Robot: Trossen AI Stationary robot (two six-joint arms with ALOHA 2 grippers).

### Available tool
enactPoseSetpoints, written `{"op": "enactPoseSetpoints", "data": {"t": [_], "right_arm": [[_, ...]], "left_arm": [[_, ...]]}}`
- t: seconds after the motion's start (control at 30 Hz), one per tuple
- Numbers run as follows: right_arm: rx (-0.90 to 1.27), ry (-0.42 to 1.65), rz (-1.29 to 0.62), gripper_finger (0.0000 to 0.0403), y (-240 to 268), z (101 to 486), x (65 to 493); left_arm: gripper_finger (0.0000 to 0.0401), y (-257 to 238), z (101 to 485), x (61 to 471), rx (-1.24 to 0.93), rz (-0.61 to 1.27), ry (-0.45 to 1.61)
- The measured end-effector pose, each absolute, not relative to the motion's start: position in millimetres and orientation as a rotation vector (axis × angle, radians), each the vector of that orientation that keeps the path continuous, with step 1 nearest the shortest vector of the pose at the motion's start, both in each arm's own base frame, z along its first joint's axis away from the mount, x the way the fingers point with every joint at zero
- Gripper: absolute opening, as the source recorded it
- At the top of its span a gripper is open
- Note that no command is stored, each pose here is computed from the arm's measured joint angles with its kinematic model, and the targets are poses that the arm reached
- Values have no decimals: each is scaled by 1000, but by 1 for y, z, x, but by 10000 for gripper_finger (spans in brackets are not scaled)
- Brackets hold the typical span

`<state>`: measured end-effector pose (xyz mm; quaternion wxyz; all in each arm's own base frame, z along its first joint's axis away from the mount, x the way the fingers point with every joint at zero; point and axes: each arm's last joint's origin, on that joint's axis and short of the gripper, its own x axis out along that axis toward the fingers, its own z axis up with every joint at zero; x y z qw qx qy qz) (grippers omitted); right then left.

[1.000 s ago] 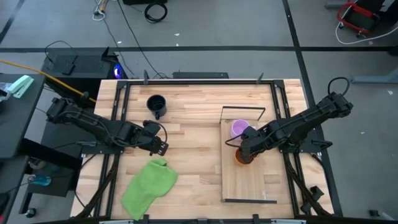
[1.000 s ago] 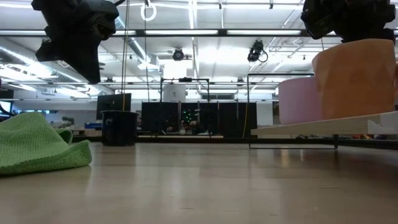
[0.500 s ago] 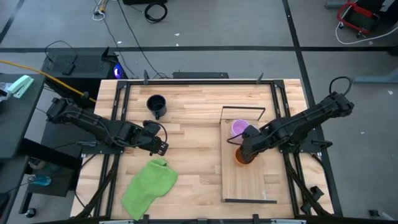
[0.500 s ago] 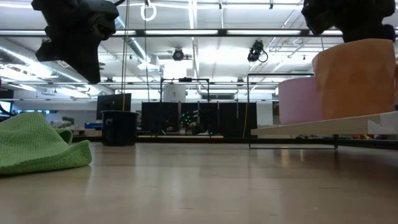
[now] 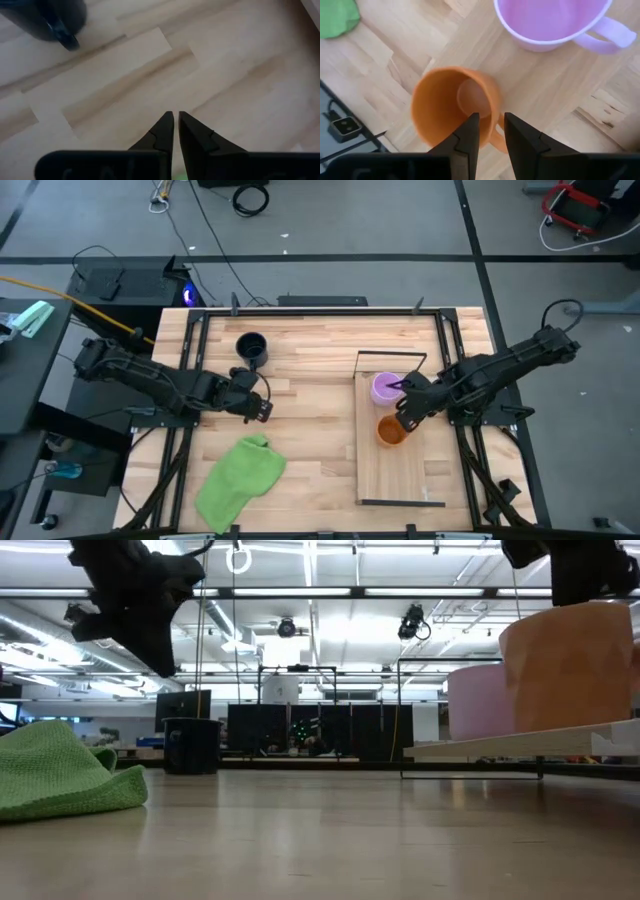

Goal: Stack small to large cups/mugs on shelf
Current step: Put the black mug on the shelf

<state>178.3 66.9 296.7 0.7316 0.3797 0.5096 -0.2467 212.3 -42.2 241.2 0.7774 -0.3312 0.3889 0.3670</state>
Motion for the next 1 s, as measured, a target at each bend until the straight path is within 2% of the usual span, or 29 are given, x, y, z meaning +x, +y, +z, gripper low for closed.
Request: {"op": "enactPoseSetpoints", "data": {"t": [0.33,0.7,1.0], "right_arm": [[885,1047,-511,97,61,310,164],[892,1022,-480,97,59,315,158],[874,1016,-475,97,58,315,158]], "left_arm": [[40,11,254,206,-723,870,811],[26,75,278,167,-726,1048,679],[40,124,271,142,-840,1090,749]]}}
